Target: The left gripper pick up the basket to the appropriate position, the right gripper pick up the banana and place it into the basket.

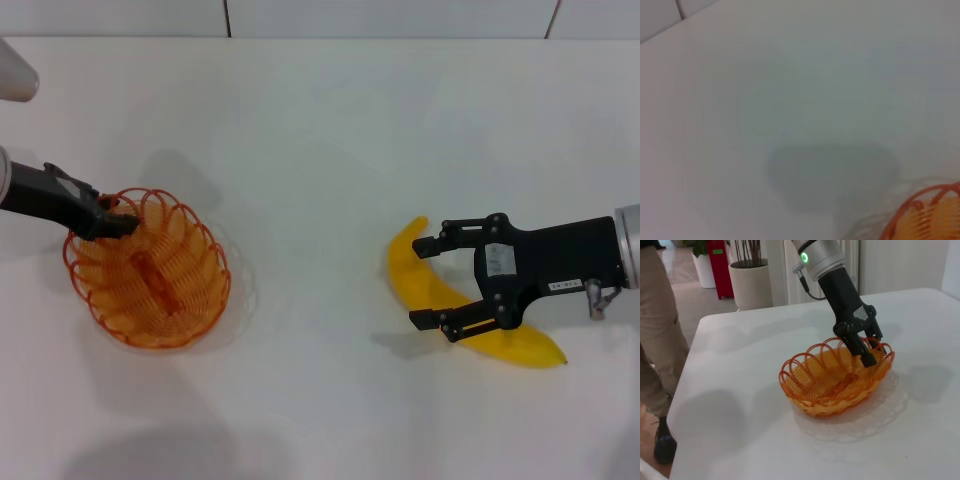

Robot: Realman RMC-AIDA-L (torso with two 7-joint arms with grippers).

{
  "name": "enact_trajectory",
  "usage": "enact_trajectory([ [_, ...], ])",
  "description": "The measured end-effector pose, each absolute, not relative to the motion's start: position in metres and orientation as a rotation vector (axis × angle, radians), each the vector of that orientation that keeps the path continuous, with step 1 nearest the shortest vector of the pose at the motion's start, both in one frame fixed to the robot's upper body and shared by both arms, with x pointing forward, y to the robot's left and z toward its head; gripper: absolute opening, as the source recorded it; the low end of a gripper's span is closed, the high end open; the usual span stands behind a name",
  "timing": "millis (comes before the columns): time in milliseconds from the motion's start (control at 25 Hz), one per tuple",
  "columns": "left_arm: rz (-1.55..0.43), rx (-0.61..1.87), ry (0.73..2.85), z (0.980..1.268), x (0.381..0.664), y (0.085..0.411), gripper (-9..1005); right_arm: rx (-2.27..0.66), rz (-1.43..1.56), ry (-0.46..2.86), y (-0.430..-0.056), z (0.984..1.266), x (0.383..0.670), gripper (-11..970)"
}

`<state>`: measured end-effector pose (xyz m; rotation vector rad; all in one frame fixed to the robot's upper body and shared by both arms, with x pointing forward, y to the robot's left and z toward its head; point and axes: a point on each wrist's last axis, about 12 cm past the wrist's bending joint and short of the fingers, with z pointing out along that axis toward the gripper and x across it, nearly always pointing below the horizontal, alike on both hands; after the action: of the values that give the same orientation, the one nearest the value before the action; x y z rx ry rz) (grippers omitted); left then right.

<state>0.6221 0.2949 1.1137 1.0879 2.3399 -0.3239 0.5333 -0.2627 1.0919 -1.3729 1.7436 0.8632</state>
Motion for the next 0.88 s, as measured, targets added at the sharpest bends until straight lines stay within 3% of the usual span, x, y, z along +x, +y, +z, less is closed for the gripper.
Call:
enact_trajectory([
  [120,-0.322,1.082,2.334,1.115,0.623,0.295,590,-1.370,0.860,1.746,-0.263,1.092,0.534,876],
  [240,-0.323,1.068,2.334,1.116,0.624,0.296,340,-1.366,0.855,1.750,-0.263,1.091,0.534,876],
  [480,-0.324,1.069,2.332,1.117,0.625,0.294,187,-1.362,0.858,1.754,-0.263,1.090,0.534,876],
  [880,-0.349,1.044,2.299,1.130,0.627,0.287,147,-1.356,0.854,1.760,-0.264,1.090,0.534,876],
])
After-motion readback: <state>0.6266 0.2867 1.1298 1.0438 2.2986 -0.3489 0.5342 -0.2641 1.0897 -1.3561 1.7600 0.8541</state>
